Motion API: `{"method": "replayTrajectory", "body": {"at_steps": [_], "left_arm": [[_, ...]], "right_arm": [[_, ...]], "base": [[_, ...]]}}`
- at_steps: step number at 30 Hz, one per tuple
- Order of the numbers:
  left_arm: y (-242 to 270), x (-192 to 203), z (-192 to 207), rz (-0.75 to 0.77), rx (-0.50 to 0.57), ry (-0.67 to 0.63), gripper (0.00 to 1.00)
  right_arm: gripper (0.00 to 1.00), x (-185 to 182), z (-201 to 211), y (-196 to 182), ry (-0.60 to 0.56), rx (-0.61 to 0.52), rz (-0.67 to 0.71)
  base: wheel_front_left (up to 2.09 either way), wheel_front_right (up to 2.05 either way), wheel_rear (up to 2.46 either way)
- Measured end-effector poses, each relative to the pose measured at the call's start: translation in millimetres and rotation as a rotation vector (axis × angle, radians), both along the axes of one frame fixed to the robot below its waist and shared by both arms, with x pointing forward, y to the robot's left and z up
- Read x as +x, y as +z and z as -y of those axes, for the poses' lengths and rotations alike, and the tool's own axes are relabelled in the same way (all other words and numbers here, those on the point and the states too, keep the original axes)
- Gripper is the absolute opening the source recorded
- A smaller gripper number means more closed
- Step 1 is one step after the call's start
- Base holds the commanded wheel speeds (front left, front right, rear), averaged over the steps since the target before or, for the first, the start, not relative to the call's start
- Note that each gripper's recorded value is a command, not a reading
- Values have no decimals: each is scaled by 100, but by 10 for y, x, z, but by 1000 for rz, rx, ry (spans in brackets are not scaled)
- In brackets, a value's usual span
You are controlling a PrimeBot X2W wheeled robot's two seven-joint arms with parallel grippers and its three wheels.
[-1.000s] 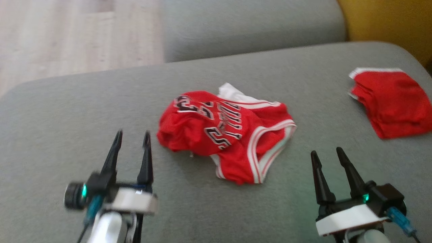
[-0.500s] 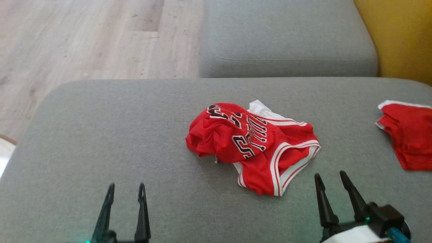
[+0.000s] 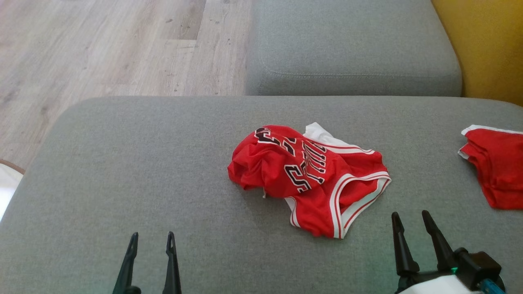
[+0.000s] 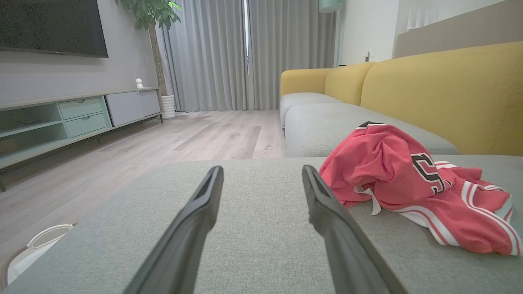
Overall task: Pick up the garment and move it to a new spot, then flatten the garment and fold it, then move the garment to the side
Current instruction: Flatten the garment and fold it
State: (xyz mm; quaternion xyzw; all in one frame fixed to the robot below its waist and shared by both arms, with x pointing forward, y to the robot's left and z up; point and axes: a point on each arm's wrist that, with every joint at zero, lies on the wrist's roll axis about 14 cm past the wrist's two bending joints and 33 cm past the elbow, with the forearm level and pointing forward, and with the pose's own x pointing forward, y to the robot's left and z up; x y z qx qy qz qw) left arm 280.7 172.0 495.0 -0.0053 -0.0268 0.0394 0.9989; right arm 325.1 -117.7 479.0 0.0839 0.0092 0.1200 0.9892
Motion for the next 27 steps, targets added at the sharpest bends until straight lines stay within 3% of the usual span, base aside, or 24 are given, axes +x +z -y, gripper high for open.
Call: {"method": "replayTrajectory", "body": {"at_steps": [18, 25, 27], "left_arm": [[-128, 32, 99, -45, -10, -37, 100], [-283, 154, 642, -99, -6, -256, 100], [-300, 269, 1037, -104, 12, -423, 100]], "right_arm": [[100, -3, 54, -29, -19, 8, -11], [100, -26, 27, -67, -15, 6, -24], [100, -25, 97, -122, -40, 8, -43]], "base": [[0, 0, 0], [0, 0, 0], [0, 0, 0]]}}
